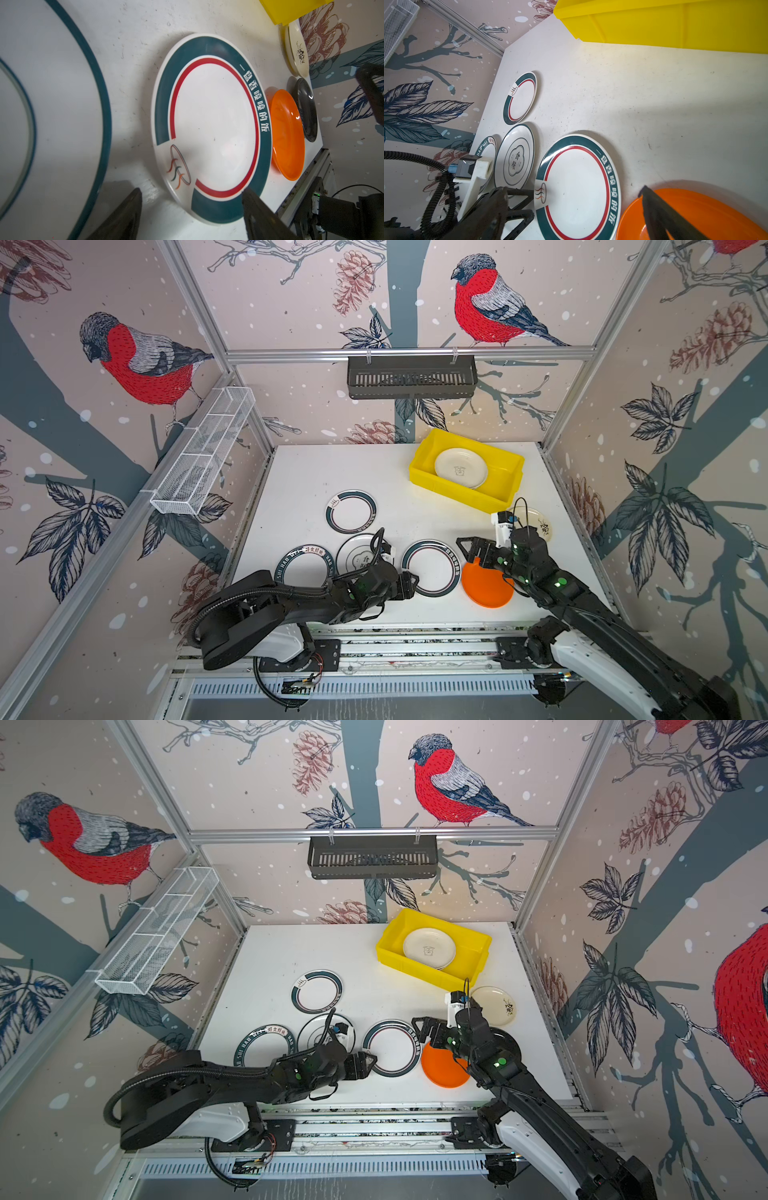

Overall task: Place the plates into the plastic bin on the countertop
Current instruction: 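Close the left gripper on the rim of the green-and-red rimmed plate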

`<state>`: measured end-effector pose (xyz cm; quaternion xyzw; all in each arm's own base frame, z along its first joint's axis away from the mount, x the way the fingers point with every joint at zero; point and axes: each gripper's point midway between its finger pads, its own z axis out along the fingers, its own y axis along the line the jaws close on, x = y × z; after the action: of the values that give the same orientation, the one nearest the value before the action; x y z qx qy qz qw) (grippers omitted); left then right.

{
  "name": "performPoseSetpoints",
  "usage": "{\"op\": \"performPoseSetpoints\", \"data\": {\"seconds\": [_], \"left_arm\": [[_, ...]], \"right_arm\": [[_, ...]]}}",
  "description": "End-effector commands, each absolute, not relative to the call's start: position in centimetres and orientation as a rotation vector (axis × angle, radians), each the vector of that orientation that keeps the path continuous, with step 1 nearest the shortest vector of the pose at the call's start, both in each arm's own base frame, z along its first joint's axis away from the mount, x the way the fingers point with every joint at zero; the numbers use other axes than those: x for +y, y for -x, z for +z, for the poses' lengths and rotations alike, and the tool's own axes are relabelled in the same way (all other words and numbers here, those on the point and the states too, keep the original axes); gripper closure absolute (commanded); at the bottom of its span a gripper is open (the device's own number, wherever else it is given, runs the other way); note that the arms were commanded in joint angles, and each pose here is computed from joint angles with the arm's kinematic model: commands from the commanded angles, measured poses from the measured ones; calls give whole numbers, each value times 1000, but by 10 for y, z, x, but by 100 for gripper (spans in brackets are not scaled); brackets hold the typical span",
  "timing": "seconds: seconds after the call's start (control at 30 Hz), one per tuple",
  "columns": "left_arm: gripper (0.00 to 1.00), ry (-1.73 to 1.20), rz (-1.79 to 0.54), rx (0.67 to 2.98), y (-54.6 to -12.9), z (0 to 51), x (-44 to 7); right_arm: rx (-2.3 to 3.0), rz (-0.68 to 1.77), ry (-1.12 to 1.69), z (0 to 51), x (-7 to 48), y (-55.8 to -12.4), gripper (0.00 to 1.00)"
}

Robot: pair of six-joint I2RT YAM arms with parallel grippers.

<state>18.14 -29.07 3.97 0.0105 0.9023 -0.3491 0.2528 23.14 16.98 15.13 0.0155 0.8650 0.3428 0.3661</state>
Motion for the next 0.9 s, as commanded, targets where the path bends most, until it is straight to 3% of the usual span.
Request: {"op": "performPoseSetpoints", "data": {"seconds": [0.0, 0.17, 0.73, 0.87], "left_arm": [[30, -29, -1020, 2420, -186, 49, -307], [33, 16, -1045, 2407, -190, 46, -311], [61, 162, -1040, 2408, -209, 32, -301], [73, 140, -1080, 2409, -210, 32, -308]], "right_arm": [[2188, 919, -61, 159, 173, -235, 0], [2192, 923, -74, 157, 173, -234, 0], [2216, 884, -100, 149, 167, -234, 0], [2213, 874, -94, 150, 166, -235, 0]]}}
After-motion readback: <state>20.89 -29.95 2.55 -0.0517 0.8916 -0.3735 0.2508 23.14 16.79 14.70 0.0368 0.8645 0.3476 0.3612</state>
